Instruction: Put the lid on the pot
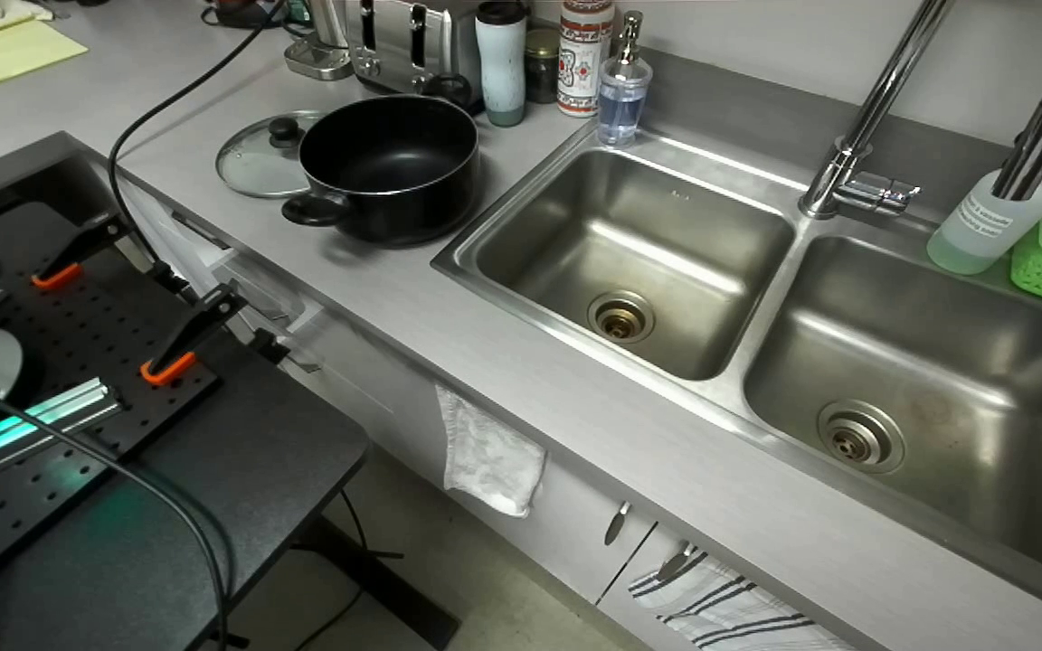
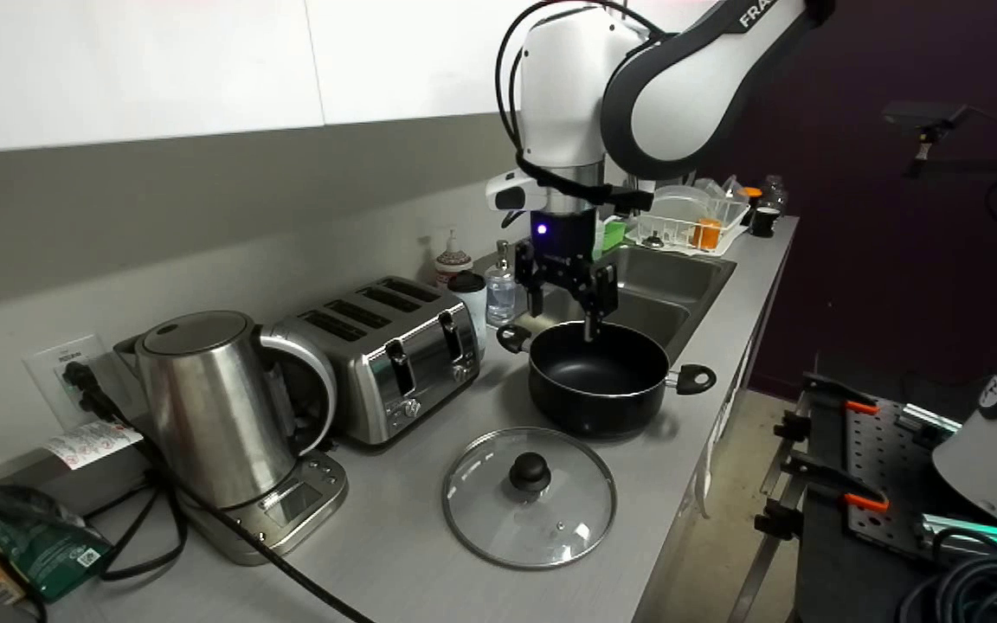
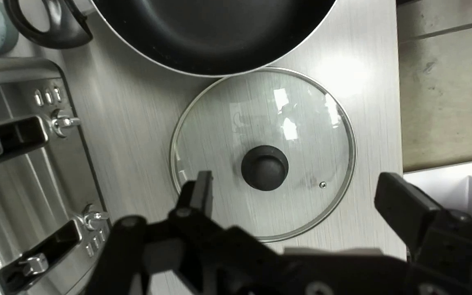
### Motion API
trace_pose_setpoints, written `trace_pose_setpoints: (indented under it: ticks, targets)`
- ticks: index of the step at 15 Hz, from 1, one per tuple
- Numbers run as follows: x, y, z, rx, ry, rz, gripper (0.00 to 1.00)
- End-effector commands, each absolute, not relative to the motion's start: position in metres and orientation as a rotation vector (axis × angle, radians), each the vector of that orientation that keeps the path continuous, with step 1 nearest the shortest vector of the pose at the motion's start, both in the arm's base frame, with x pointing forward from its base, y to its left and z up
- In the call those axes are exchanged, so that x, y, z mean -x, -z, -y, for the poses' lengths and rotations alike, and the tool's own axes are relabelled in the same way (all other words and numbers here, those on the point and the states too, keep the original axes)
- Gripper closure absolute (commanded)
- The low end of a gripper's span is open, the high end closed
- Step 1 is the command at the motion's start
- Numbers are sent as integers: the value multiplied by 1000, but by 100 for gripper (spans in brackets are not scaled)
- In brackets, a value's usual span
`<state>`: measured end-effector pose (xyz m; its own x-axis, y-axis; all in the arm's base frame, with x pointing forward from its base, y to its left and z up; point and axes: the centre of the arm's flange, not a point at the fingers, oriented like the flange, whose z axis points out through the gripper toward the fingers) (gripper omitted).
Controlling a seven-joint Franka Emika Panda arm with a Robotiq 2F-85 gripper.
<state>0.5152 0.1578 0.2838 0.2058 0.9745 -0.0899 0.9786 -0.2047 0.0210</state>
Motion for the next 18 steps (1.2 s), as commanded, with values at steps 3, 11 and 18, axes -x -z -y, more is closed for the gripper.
trace_pose_setpoints:
  ticks: [3,11,18]
  targets:
    - [-550,-250,-177,-2328,97,-1993,0]
    - [-554,-201,-204,-2156,108,-2078,0]
    - [-551,-165,-215,-2112,149,-2161,0]
